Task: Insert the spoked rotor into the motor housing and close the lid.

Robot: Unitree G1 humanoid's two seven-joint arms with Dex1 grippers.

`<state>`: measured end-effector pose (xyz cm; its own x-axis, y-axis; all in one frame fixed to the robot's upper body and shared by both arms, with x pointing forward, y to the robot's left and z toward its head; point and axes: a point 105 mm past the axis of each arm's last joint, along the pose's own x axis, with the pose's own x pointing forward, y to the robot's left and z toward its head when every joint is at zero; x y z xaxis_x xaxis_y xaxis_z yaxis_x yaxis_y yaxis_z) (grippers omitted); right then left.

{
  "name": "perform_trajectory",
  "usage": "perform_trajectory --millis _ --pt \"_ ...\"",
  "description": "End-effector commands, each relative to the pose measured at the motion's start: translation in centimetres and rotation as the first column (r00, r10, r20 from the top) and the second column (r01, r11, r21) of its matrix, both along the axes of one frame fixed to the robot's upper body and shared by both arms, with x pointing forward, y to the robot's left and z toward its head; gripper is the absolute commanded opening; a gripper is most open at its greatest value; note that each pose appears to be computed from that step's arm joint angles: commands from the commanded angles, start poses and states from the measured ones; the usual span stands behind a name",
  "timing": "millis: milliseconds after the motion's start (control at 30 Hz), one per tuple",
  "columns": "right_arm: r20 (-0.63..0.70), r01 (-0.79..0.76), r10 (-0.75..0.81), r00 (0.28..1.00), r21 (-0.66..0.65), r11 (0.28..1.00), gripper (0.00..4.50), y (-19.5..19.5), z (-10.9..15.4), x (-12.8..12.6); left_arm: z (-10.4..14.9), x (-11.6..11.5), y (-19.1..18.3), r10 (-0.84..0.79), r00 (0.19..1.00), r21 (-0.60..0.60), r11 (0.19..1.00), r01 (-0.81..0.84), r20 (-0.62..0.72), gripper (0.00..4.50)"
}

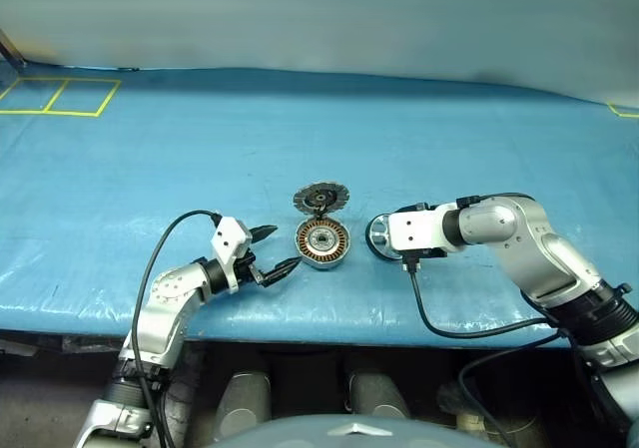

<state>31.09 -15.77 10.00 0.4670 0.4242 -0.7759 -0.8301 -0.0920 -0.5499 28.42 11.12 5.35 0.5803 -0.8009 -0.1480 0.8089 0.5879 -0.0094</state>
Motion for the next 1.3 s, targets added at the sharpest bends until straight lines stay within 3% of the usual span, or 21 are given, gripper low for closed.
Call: perform_trajectory --millis 33,667,767,867,1167,1300 --pt "0.018 -0.007 0.007 1.000 0.000 1.000 3.15 -0.1 1.2 0.1 1.2 -0.3 -0.6 -0.012 0.999 -0.009 1.000 0.013 0.041 4.50" --pt "-0.013 0.010 -0.010 1.000 -0.031 0.999 3.15 -0.4 -0.9 1.1 1.8 -0.6 -1.4 -0.022 0.999 -0.014 1.000 0.022 0.037 4.50" --pt "-0.017 -0.002 0.002 1.000 -0.027 1.000 2.56 -0.2 -0.9 1.0 2.0 -0.7 -1.4 -0.023 0.999 -0.017 1.000 0.024 0.038 4.50" --pt "-0.023 -0.005 0.005 1.000 -0.028 1.000 1.68 -0.2 -0.9 0.9 2.2 -0.7 -1.5 -0.025 0.999 -0.020 0.999 0.026 0.042 4.50" --pt "-0.027 0.054 -0.053 0.998 0.028 0.998 1.68 -0.5 -0.9 0.7 2.3 -0.9 -1.7 -0.045 0.998 -0.023 0.999 0.046 0.040 4.50" --pt "-0.032 0.124 -0.121 0.992 0.178 0.976 1.68 -0.3 0.2 0.1 2.5 -1.3 -2.0 -0.073 0.997 -0.026 0.997 0.074 0.039 4.50"
